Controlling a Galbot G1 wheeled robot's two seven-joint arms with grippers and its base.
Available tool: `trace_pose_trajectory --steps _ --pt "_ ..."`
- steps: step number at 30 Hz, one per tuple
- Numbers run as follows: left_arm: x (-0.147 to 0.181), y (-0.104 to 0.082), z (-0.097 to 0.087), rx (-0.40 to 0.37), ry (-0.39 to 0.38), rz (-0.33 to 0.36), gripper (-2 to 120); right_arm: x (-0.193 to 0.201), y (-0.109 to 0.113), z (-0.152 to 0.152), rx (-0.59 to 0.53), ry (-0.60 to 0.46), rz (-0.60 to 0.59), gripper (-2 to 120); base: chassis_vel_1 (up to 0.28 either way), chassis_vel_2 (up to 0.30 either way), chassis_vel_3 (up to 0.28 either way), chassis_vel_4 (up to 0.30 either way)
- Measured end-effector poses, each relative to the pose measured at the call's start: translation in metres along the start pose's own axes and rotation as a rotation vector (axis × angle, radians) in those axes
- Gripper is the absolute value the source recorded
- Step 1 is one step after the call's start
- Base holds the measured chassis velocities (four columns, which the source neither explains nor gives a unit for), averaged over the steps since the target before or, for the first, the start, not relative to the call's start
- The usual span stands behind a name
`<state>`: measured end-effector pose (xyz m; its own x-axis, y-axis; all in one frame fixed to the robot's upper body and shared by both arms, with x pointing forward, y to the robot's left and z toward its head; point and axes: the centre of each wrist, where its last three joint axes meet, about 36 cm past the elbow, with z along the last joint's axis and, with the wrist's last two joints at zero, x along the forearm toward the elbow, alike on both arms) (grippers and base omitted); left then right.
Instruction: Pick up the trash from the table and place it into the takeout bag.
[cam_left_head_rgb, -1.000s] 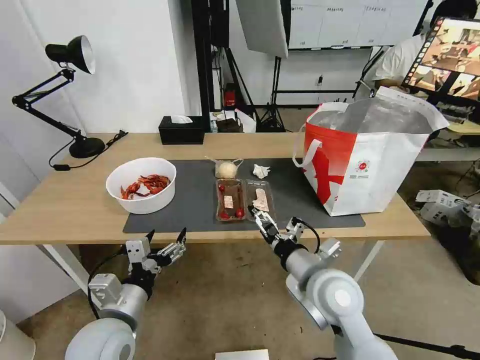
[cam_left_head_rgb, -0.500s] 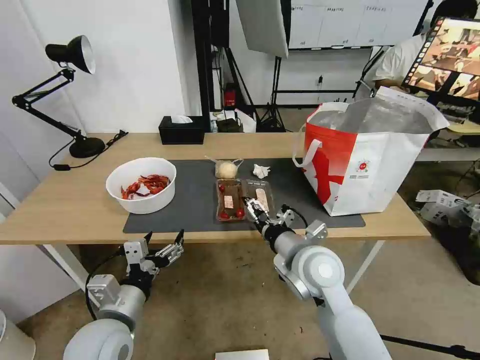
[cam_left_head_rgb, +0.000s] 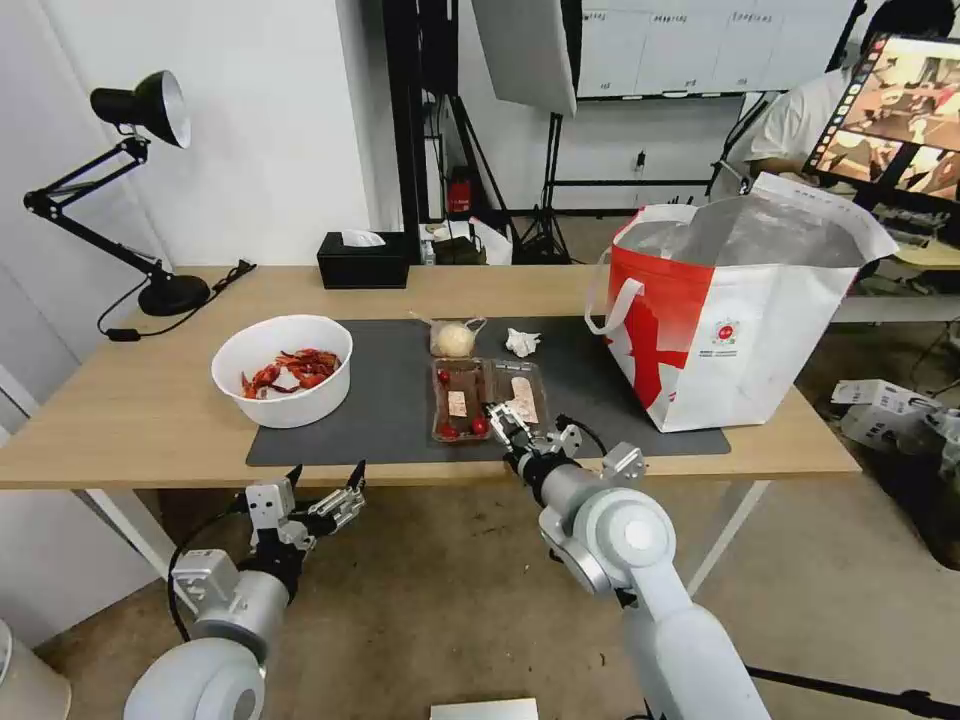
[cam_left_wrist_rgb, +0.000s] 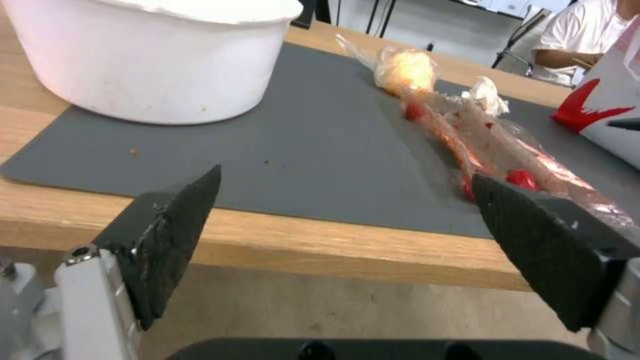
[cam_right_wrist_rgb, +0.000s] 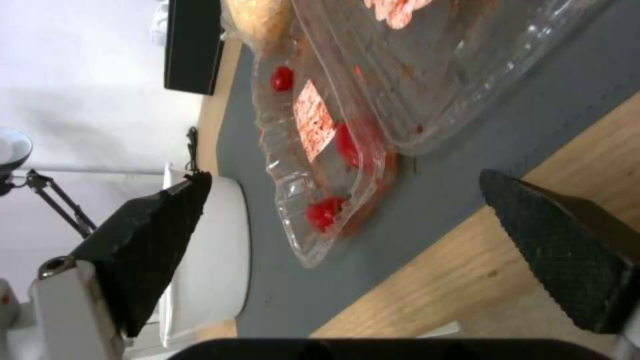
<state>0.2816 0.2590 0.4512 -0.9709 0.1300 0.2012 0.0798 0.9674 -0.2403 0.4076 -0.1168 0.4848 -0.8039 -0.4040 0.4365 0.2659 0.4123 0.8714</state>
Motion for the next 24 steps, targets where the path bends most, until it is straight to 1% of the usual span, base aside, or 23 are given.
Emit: trace_pose_trajectory --steps 24 --pt "0.002 0.003 0.000 -0.007 0.005 -0.005 100 -0.014 0.002 -0.005 -0.044 -0.012 0.021 100 0.000 0.000 0.000 0.000"
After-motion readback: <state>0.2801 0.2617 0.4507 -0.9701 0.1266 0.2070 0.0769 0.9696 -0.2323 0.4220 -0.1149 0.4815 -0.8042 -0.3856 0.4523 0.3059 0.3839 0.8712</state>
